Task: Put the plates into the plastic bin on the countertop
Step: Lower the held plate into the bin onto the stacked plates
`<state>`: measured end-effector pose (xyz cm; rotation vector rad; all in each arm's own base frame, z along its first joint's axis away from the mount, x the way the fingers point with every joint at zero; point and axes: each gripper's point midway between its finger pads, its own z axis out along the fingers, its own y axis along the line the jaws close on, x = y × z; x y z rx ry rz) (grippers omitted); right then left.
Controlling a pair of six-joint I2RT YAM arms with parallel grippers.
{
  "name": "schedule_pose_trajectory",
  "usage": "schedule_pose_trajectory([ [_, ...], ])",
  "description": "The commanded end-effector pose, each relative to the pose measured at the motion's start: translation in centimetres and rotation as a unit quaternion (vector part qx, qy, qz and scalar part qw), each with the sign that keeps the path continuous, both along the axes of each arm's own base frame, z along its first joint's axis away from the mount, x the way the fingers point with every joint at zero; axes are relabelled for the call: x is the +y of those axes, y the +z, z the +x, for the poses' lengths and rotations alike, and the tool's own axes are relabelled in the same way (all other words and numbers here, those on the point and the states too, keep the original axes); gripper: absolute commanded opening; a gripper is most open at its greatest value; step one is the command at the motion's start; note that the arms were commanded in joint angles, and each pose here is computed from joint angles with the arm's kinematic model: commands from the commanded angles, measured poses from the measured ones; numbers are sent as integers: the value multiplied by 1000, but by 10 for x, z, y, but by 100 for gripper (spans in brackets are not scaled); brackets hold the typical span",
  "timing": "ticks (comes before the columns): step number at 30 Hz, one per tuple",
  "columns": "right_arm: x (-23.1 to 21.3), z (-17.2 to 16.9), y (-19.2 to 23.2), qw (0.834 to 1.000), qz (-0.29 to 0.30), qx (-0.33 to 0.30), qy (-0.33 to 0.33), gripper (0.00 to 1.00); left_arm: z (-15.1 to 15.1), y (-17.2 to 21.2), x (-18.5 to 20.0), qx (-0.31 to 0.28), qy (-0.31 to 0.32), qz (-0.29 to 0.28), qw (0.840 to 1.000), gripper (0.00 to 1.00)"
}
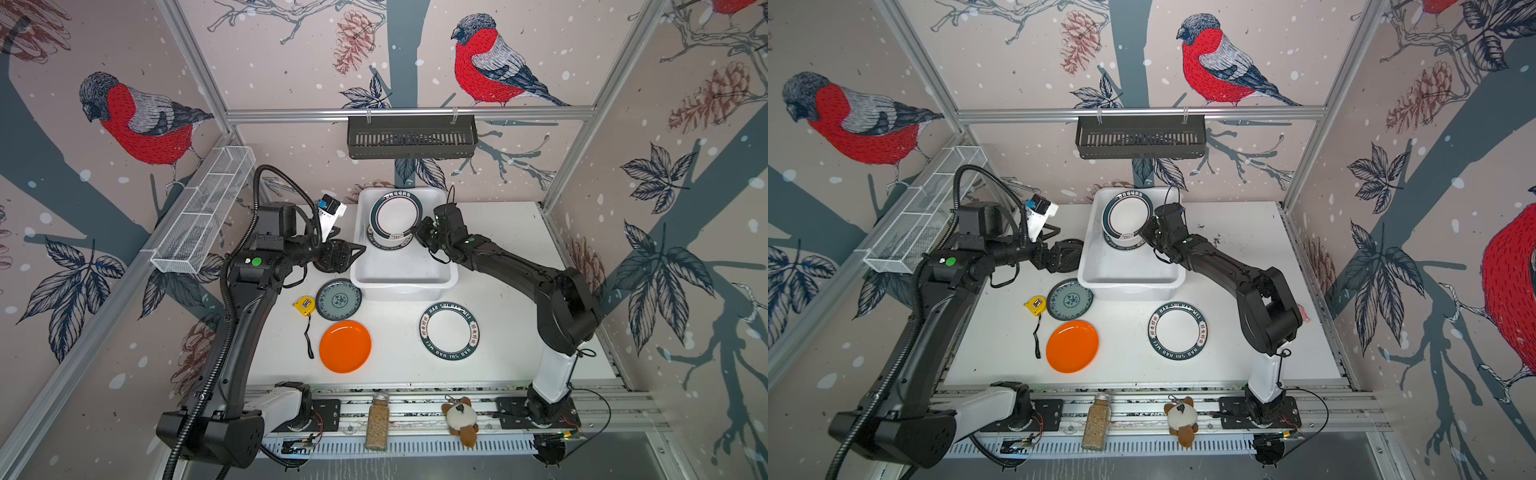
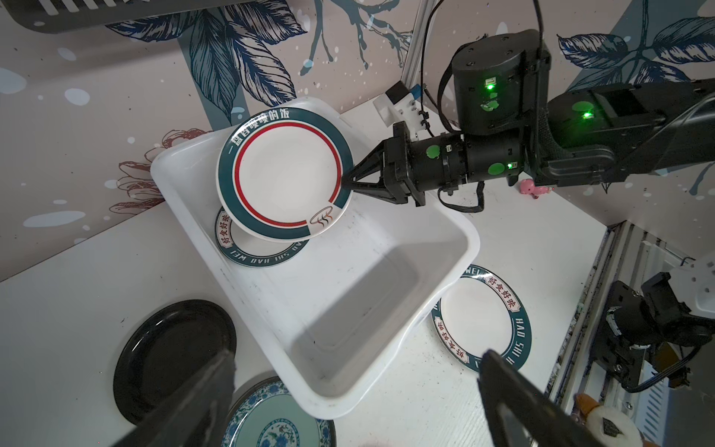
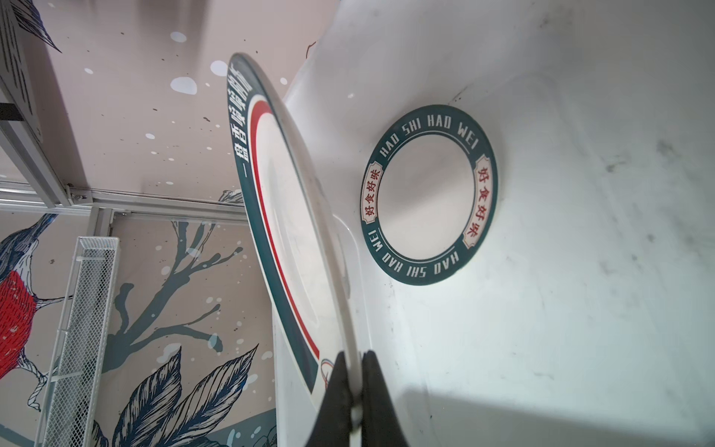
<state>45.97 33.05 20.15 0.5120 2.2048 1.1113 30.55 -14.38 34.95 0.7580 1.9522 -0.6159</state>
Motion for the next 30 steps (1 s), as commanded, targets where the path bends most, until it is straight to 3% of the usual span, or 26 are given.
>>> schedule_pose_trajectory([
  [1, 9, 9, 4, 1000, -3, -18, 12, 5, -2, -1, 0, -1, -2, 4, 1000, 97],
  [9, 18, 26, -26, 999, -28, 4, 19, 7, -3, -3, 2, 1, 0, 10, 1000, 97],
  [30, 27, 62, -74, 998, -14, 59, 19, 7, -6, -7, 4, 2, -1, 25, 1000, 97],
])
